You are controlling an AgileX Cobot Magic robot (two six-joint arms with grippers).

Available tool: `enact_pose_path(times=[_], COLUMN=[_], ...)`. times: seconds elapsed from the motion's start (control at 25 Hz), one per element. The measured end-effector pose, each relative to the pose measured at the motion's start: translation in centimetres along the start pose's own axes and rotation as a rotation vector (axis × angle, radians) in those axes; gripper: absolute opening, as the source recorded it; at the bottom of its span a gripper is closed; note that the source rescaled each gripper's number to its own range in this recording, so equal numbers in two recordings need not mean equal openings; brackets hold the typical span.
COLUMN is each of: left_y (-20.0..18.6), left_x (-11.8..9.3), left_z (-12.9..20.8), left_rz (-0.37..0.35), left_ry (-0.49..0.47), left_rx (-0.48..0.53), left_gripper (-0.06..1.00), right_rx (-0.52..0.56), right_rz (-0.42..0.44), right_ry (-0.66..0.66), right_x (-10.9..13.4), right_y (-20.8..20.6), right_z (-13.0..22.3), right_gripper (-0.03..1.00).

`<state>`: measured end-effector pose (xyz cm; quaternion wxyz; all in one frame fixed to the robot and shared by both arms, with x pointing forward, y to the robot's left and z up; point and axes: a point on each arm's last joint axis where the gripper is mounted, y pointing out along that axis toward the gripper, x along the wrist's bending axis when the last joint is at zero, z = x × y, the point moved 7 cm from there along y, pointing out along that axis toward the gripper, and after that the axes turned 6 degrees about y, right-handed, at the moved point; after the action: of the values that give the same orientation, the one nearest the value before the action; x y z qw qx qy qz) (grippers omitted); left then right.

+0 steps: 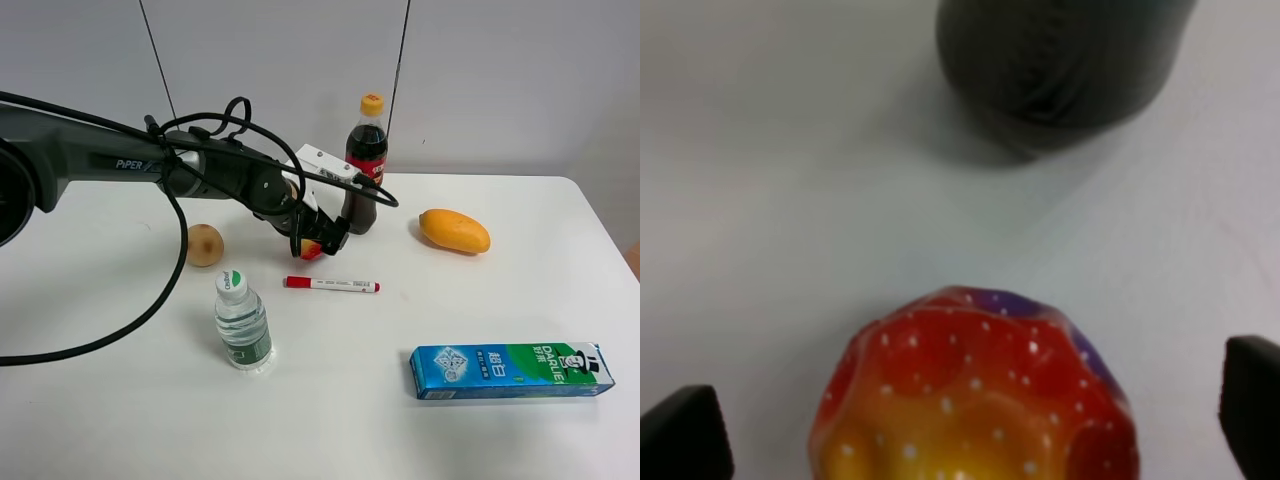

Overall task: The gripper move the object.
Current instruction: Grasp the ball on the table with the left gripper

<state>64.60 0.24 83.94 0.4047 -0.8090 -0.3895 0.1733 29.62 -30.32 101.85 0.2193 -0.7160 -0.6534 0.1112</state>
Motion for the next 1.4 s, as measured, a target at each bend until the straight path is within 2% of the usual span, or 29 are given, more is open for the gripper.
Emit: enact_pose_path(times=[0.24,0.76,1.2,1.28,1.32,1.36,1.4], left_y=[0.5,2.2,2.2,2.2,2.2,2.2,2.2], left_x=[0.6,0.6,0.6,0.6,0.6,0.6,0.6], left_z=[0.4,2.1,1.5,1.5,1.5,1.5,1.4], left_rz=[-0.008,-0.006,-0.01,-0.01,-0.01,-0.01,-0.01], left_ry=[-0.009,-0.009,-0.009,-0.009,-0.009,-0.009,-0.009], left_rx=[0.007,0.048,0.007,0.007,0.007,0.007,0.006], left_gripper=[1.0,1.0,0.99,0.85,0.68,0.45,0.18], right_rx=[0.0,0.0,0.0,0.0,0.0,0.0,0.0], right_rz=[0.0,0.0,0.0,0.0,0.0,0.0,0.0], right_ry=[0.0,0.0,0.0,0.0,0.0,0.0,0.0], right_x=[0.0,0.0,0.0,0.0,0.0,0.0,0.0], right_y=[0.0,0.0,0.0,0.0,0.0,0.0,0.0], right_z=[0.0,0.0,0.0,0.0,0.0,0.0,0.0], right_gripper=[1.0,1.0,1.0,1.0,1.0,1.0,1.0])
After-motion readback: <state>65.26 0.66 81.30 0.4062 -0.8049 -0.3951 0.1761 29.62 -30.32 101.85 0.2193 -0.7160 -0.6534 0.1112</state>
